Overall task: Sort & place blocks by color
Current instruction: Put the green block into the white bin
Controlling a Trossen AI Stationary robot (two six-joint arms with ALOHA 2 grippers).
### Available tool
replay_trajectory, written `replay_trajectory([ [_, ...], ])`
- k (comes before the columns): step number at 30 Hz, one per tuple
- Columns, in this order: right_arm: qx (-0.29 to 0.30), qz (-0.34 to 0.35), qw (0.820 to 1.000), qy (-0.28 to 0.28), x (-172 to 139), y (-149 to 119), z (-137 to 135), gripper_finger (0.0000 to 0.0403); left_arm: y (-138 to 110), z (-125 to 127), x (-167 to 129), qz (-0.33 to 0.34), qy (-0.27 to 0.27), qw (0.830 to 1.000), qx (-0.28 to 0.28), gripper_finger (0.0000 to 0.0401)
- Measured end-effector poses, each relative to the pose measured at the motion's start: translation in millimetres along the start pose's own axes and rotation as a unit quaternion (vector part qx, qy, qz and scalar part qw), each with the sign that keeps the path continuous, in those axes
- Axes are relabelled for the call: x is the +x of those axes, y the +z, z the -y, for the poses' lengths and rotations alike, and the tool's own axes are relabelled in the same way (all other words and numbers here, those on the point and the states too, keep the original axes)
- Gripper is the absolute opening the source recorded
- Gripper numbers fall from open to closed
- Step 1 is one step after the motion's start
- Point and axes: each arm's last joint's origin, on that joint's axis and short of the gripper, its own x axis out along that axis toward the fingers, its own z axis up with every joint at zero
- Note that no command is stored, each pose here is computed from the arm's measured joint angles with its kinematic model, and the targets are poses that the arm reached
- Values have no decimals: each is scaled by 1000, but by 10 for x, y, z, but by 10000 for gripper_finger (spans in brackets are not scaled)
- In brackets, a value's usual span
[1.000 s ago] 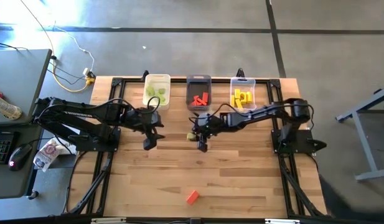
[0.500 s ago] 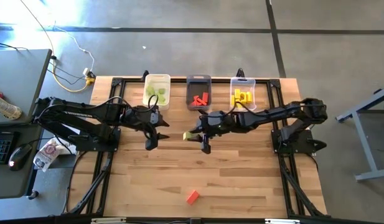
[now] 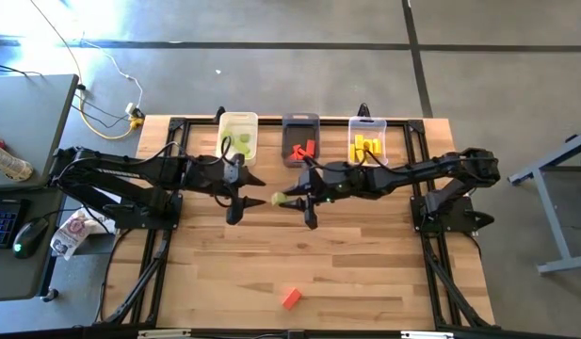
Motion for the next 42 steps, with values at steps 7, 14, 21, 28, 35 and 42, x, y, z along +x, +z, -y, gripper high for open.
replay_trajectory([
  [7,-8,41,999,-9,-3,77,-1,103,43,11,41,22,-7,1000,4,243],
  [14,-16,58,998,-19,-7,108,2,103,79,16,147,44,2,999,8,243],
  [21,-16,61,998,-18,-8,114,0,103,100,22,189,56,1,998,23,243],
  [28,-16,60,998,-15,-8,113,-1,103,101,21,189,57,1,998,18,205],
  [35,-16,59,998,-17,-8,111,2,133,99,23,188,56,0,998,32,108],
  [42,-16,57,998,-26,-7,104,1,168,94,20,189,54,4,998,43,100],
])
